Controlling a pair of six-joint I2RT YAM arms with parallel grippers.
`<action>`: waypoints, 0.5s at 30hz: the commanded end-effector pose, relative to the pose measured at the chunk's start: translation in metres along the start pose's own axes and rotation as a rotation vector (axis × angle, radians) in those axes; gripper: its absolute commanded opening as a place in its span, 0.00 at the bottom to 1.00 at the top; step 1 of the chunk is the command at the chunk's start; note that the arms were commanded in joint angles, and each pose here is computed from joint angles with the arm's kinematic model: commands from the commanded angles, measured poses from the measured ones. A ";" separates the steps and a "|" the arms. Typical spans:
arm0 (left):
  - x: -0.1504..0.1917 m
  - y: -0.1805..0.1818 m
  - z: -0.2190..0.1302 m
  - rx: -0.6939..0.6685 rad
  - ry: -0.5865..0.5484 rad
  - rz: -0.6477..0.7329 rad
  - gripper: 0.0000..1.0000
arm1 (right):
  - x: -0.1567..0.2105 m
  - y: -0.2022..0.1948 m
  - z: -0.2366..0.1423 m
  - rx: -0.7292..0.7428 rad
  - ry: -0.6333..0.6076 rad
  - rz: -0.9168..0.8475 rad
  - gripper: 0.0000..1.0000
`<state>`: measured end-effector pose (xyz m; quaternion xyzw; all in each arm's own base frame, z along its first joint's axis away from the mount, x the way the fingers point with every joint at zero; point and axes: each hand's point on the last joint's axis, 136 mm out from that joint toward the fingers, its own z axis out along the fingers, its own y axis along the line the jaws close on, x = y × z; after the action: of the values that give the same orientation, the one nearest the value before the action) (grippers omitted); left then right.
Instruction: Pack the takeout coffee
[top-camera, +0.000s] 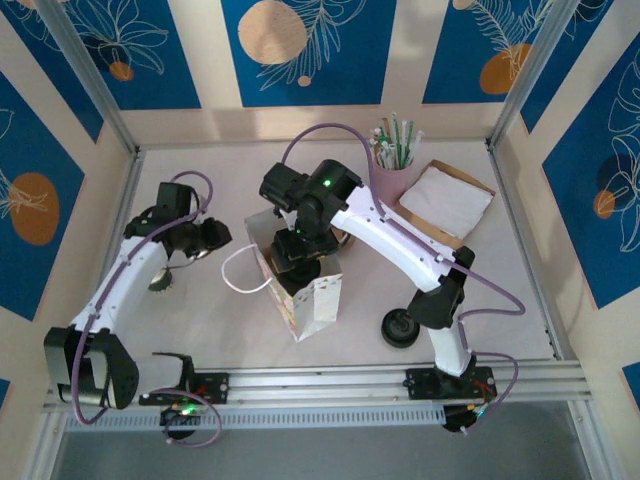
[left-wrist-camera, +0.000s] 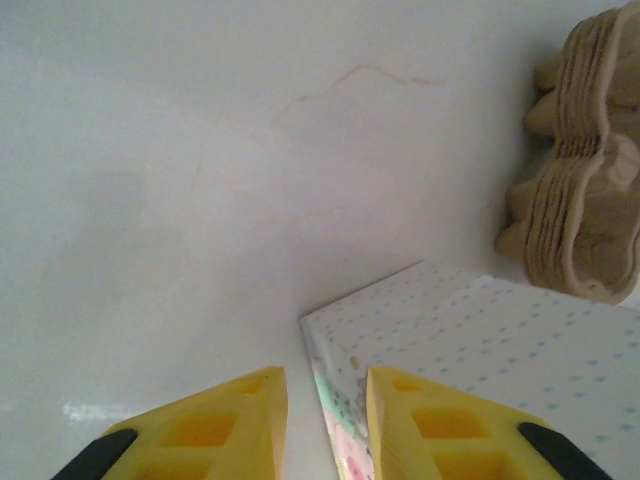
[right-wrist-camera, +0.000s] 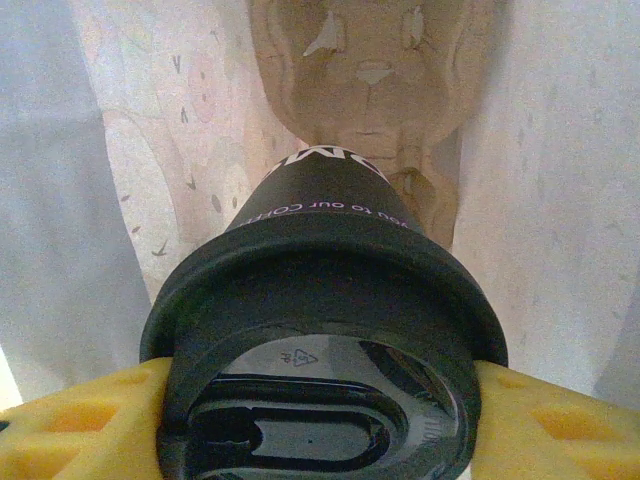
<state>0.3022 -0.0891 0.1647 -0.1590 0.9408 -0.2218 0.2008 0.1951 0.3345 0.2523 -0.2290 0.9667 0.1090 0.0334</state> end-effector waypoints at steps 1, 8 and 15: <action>0.011 0.008 -0.003 -0.019 0.009 -0.010 0.26 | 0.037 -0.017 -0.007 0.050 0.140 0.004 0.56; 0.020 0.005 0.003 0.005 0.031 -0.022 0.24 | 0.036 -0.018 -0.001 0.061 0.157 -0.004 0.56; 0.023 -0.015 0.019 0.021 0.055 0.015 0.24 | 0.039 -0.019 0.005 0.077 0.181 -0.010 0.56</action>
<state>0.2886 -0.1070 0.1505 -0.1478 0.9454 -0.2274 0.1806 0.1943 0.3330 0.2473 -0.2394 0.9651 0.1025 0.0279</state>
